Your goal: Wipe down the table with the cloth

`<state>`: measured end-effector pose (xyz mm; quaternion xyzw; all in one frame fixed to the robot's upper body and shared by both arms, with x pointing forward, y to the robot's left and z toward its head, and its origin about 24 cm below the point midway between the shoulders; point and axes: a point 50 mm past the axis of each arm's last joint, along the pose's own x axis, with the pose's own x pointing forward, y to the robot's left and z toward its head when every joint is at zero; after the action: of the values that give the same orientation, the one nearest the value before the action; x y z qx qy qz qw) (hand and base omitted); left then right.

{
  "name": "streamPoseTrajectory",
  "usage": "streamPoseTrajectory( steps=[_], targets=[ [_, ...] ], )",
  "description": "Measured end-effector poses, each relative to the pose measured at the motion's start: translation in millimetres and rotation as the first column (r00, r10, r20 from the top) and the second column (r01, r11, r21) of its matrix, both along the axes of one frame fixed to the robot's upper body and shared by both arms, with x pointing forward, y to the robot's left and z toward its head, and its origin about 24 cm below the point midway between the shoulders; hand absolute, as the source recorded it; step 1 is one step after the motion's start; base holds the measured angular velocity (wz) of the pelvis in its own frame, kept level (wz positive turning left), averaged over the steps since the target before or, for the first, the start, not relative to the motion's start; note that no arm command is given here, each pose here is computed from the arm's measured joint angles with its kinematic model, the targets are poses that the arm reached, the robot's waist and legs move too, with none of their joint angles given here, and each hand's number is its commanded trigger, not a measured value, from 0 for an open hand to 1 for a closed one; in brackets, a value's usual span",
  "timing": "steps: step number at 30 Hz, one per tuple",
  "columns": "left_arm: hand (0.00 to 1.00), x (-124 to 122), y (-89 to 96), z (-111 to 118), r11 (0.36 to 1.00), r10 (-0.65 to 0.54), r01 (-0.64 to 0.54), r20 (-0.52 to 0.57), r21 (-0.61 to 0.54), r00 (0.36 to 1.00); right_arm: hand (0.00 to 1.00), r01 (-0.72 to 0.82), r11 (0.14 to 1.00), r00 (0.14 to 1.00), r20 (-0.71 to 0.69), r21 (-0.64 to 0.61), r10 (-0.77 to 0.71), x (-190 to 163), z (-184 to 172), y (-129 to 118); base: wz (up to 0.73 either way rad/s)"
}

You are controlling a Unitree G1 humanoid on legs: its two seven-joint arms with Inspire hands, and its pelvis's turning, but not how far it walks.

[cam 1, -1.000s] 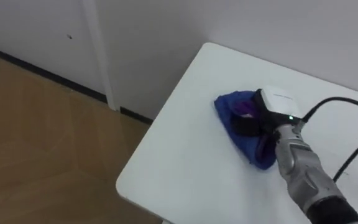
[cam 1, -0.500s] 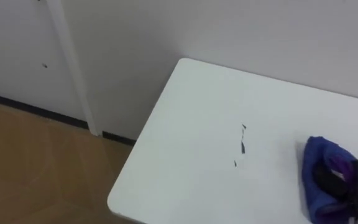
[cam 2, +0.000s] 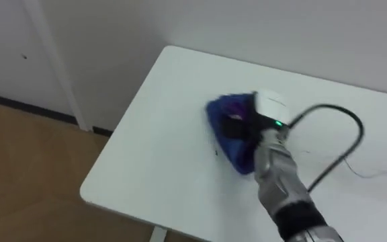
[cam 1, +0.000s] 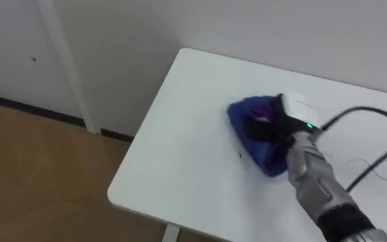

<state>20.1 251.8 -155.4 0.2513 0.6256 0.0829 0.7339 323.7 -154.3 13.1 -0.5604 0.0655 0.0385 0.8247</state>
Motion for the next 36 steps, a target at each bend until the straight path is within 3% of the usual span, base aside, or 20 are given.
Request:
streamPoseTrajectory(
  steps=[2, 4, 6, 9, 13, 15, 18, 20, 23, 25, 28, 31, 36],
  targets=[
    [0.00, -13.9, 2.6, 0.5, 1.000, 0.009, -0.009, -0.037, -0.002, 0.999, 1.00, 0.019, 1.000, 1.000, -0.023, 0.005, -0.019, -2.3, -6.6, -7.0, 0.51],
    [0.00, -26.1, 6.3, 1.6, 1.000, 0.019, -0.019, -0.072, 0.004, 0.997, 1.00, 0.147, 0.989, 0.980, -0.141, 0.015, -0.143, -29.0, -44.3, -37.0, 0.39],
    [0.00, -31.3, 10.6, 2.4, 0.999, 0.047, -0.047, -0.078, 0.006, 0.996, 1.00, 0.243, 0.964, 0.963, -0.143, 0.104, -0.228, -53.4, -60.6, -56.8, 0.10],
    [0.00, -35.9, 29.1, 8.8, 0.995, 0.096, -0.094, -0.047, 0.046, 0.994, 1.00, 0.375, 0.917, 0.925, -0.128, 0.139, -0.359, -83.8, -73.9, -85.0, -0.25],
    [0.00, -9.6, 50.2, 19.6, 0.993, 0.041, -0.047, 0.058, 0.107, 0.997, 1.00, 0.556, 0.825, 0.831, -0.096, 0.100, -0.548, -129.7, -85.7, -124.4, 0.30],
    [0.00, 6.6, 57.4, 24.1, 0.991, 0.011, -0.024, 0.100, 0.129, 0.995, 1.00, 0.562, 0.821, 0.827, -0.095, 0.102, -0.555, -132.1, -87.1, -123.2, -0.01],
    [0.00, 26.8, 54.0, 23.4, 0.991, -0.023, 0.006, 0.127, 0.132, 0.992, 1.00, 0.508, 0.853, 0.861, -0.109, 0.120, -0.498, -119.6, -85.7, -105.3, -0.07],
    [0.00, 36.5, 43.5, 19.2, 0.995, -0.021, 0.006, 0.149, 0.098, 0.989, 1.00, 0.426, 0.895, 0.904, -0.097, 0.137, -0.416, -96.7, -76.2, -85.3, -0.31],
    [0.00, 44.6, 29.6, 13.8, 0.998, -0.015, 0.005, 0.166, 0.057, 0.986, 1.00, 0.172, 0.982, 0.985, -0.039, 0.083, -0.170, -47.6, -45.3, -43.2, -0.64],
    [0.00, 40.7, 19.9, 9.9, 0.999, -0.018, 0.013, 0.155, 0.032, 0.988, 1.00, 0.105, 0.994, 0.994, -0.013, 0.038, -0.105, -34.1, -33.7, -34.3, -0.09],
    [0.00, 10.5, 16.0, 5.6, 1.000, 0.013, -0.015, 0.076, 0.019, 0.997, 1.00, 0.157, 0.987, 0.987, -0.041, 0.034, -0.156, -38.6, -36.3, -49.2, 0.52],
    [0.00, -12.0, 15.0, 4.3, 0.999, 0.043, -0.043, 0.001, 0.006, 0.999, 1.00, 0.265, 0.964, 0.963, -0.058, 0.002, -0.264, -61.0, -44.1, -87.1, 0.43],
    [0.00, -43.0, 23.7, 10.6, 0.987, 0.158, -0.157, -0.014, 0.044, 0.987, 1.00, 0.350, 0.936, 0.935, 0.043, 0.032, -0.351, -103.8, -56.2, -107.0, -0.29]
  ],
)
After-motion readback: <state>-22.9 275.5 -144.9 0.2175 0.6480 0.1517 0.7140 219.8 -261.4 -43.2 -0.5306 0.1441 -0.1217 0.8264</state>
